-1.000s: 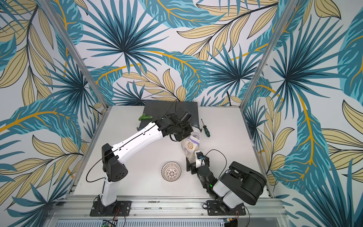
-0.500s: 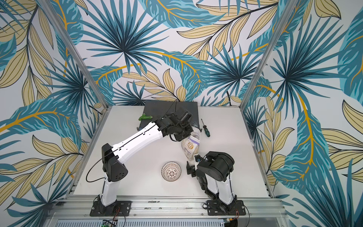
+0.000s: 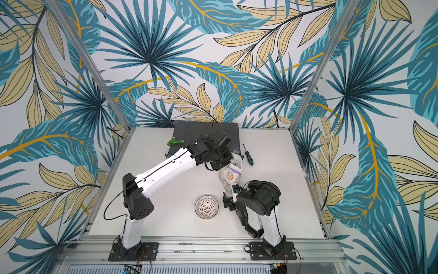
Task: Pour the oats into the breakfast bowl
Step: Pick up the oats bag from the center of the board.
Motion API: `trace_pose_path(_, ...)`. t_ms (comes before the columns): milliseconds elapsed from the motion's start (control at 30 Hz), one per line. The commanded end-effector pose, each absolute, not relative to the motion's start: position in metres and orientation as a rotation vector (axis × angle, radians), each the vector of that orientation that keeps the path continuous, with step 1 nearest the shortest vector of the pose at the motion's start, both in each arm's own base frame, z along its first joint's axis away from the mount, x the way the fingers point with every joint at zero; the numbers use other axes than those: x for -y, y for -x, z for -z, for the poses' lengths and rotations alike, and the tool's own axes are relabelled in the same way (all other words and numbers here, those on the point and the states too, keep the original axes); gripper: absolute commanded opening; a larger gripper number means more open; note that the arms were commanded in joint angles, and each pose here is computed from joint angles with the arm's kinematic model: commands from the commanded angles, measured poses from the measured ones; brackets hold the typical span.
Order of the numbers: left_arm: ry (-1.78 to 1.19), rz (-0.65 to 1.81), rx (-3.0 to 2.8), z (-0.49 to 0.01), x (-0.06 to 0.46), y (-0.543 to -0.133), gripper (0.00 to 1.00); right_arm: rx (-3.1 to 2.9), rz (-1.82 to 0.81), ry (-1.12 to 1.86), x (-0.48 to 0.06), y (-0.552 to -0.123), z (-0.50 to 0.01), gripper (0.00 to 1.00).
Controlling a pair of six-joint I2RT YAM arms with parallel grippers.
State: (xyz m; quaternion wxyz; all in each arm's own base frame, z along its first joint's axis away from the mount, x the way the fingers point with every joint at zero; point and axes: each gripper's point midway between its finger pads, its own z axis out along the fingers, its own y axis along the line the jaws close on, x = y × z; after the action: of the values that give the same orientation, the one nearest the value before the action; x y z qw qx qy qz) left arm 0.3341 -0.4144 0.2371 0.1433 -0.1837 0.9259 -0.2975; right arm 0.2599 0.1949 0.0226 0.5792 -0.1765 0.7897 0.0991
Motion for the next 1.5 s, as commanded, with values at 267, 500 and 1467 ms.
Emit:
trace_pose_path(267,0.531,0.972,-2.586,-0.273,0.410,-0.332,0.00,-1.640,-0.355,0.292,-0.204,-0.289,-0.078,0.99)
trace_pose_path(500,0.547,0.955,-2.571,-0.274,0.408,-0.335,0.00,-1.602,-0.352,0.285,-0.206,-0.293,-0.090,0.99)
trace_pose_path(1467,0.546,0.934,-2.595,-0.262,0.410,-0.336,0.00,-1.487,-0.370,0.376,-0.226,-0.310,-0.116,0.99)
